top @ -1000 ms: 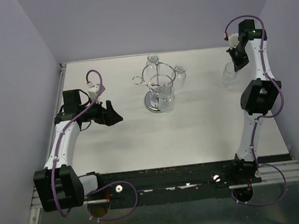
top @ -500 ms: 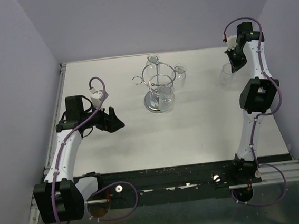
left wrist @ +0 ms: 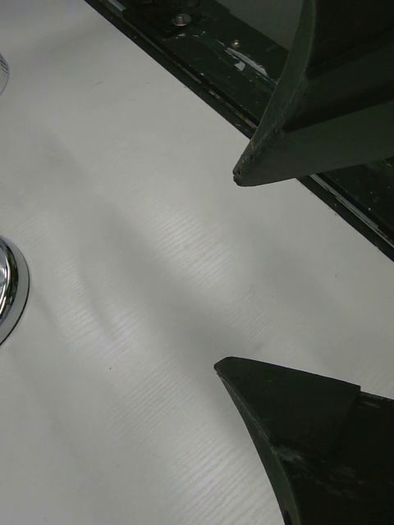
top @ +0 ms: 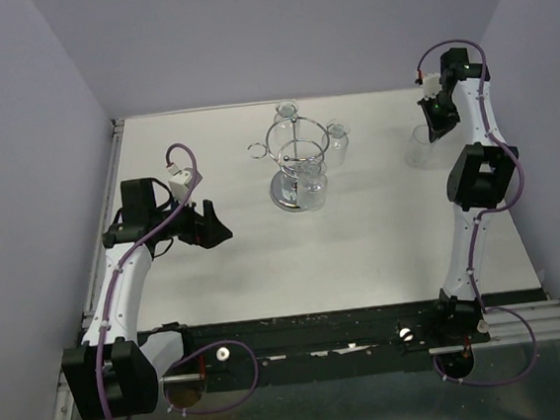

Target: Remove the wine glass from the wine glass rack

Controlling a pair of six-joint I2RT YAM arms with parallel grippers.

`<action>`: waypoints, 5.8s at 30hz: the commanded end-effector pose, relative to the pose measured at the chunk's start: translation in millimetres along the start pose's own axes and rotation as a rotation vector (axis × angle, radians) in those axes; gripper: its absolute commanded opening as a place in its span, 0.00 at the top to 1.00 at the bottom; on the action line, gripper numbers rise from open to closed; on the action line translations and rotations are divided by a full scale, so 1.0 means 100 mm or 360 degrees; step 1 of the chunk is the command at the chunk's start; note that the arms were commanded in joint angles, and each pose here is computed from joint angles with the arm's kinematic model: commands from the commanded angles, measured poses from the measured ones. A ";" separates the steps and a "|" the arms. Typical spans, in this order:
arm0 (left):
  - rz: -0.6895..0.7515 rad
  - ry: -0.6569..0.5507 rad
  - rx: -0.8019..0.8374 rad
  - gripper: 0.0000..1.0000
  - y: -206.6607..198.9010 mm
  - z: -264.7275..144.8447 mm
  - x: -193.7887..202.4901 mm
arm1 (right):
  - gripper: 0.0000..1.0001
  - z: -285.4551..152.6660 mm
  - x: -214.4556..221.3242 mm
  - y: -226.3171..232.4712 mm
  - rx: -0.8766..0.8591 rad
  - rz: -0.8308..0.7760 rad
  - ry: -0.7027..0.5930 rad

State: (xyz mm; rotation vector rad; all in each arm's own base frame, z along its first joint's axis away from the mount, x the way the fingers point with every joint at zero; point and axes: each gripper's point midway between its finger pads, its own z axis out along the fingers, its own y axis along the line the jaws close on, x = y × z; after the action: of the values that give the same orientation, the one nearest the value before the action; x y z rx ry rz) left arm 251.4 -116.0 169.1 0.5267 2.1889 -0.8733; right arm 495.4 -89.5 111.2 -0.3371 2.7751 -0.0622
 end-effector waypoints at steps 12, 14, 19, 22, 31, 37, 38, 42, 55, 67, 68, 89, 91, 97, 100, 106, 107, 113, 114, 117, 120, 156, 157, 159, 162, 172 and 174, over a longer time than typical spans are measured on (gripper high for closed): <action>0.0096 -0.0067 -0.0034 0.01 -0.07 -0.10 -0.13 | 0.70 -0.04 -0.02 -0.04 -0.0008 0.0052 -0.0028; 0.0099 -0.0072 -0.0033 0.01 -0.08 -0.11 -0.13 | 0.69 -0.06 -0.02 -0.05 0.0002 0.0064 -0.0034; 0.0133 -0.0109 -0.0037 0.01 -0.10 -0.13 -0.18 | 0.68 -0.24 -0.05 -0.08 0.0048 0.0056 -0.0070; 0.0140 -0.0124 -0.0051 0.01 -0.08 -0.12 -0.23 | 0.54 -0.44 -0.07 -0.17 0.0143 0.0092 -0.0119; 0.0312 -0.0175 -0.0322 0.01 0.03 -0.22 -0.60 | 0.22 -1.10 -0.19 -0.23 0.0262 0.0126 -0.0305; 0.0553 -0.0386 -0.0625 0.01 0.08 -0.54 -1.15 | 0.17 -1.71 -0.23 0.05 0.0123 0.0201 -0.0538; 0.0594 -0.0433 -0.0681 0.01 0.09 -0.61 -1.25 | 0.16 -1.86 -0.25 0.16 0.0057 0.0194 -0.0608; 0.0836 -0.0575 -0.0627 0.01 -0.09 -0.73 -1.60 | 0.13 -2.38 -0.35 0.48 -0.0130 0.0118 -0.0850; 0.0913 -0.0692 -0.0772 0.01 0.00 -1.02 -2.72 | 0.08 -3.45 -0.71 1.13 -0.0507 -0.0195 -0.1777; 0.1066 -0.0593 0.0097 0.06 -0.75 -0.29 -1.63 | 0.09 -3.33 0.06 1.68 -0.0590 -0.0387 -0.1846; 0.1061 -0.0602 0.0161 0.05 -0.80 -0.26 -1.54 | 0.09 -3.32 0.11 1.70 -0.0582 -0.0412 -0.1813; 0.1233 -0.0680 0.0557 0.03 -1.42 0.80 -0.99 | 0.10 -3.08 0.69 1.80 -0.0538 -0.0331 -0.1593; 0.1241 -0.0687 0.0548 0.03 -1.41 0.84 -1.00 | 0.10 -3.07 0.68 1.77 -0.0526 -0.0274 -0.1599; 0.1216 -0.0697 0.0501 0.03 -1.34 1.00 -1.06 | 0.11 -3.00 0.69 1.75 -0.0519 -0.0221 -0.1578; 0.1201 -0.0723 0.0481 0.02 -1.33 1.07 -1.10 | 0.11 -3.01 0.69 1.77 -0.0536 -0.0232 -0.1581; 0.1150 -0.0732 0.0461 0.02 -1.34 1.20 -1.11 | 0.11 -3.00 0.68 1.74 -0.0522 -0.0190 -0.1574; 0.1137 -0.0733 0.0446 0.02 -1.33 1.22 -1.11 | 0.11 -2.99 0.68 1.74 -0.0519 -0.0185 -0.1569; 0.1114 -0.0748 0.0420 0.03 -1.35 1.29 -1.14 | 0.11 -3.00 0.71 1.74 -0.0507 -0.0183 -0.1563; 0.1115 -0.0753 0.0415 0.02 -1.34 1.30 -1.14 | 0.11 -3.00 0.72 1.74 -0.0507 -0.0183 -0.1563; 0.1121 -0.0753 0.0416 0.02 -1.36 1.34 -1.14 | 0.11 -3.00 0.74 1.76 -0.0515 -0.0185 -0.1559; 0.1120 -0.0754 0.0419 0.02 -1.36 1.38 -1.16 | 0.11 -3.00 0.75 1.76 -0.0513 -0.0189 -0.1560; 0.1023 -0.0812 0.0550 0.01 -1.64 1.57 -1.15 | 0.10 -2.99 0.75 1.77 -0.0541 -0.0205 -0.1501; 0.1025 -0.0816 0.0539 0.01 -1.63 1.58 -1.15 | 0.10 -2.99 0.76 1.78 -0.0542 -0.0209 -0.1501; 0.1018 -0.0819 0.0523 0.01 -1.63 1.59 -1.16 | 0.10 -2.98 0.75 1.78 -0.0546 -0.0208 -0.1497; 0.1014 -0.0832 0.0501 0.02 -1.62 1.59 -1.18 | 0.10 -2.98 0.75 1.78 -0.0547 -0.0210 -0.1500; 0.1005 -0.0831 0.0476 0.09 -1.60 1.58 -1.19 | 0.10 -2.94 0.74 1.78 -0.0563 -0.0205 -0.1490; 0.0998 -0.0833 0.0476 0.12 -1.60 1.57 -1.19 | 0.10 -2.94 0.75 1.78 -0.0562 -0.0202 -0.1489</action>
State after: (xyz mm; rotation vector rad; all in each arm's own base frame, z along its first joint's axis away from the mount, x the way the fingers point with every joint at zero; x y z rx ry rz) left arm 305.2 -350.5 223.3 0.9730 1.3778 -0.8832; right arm 288.3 64.3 341.5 -0.4605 1.8381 0.4442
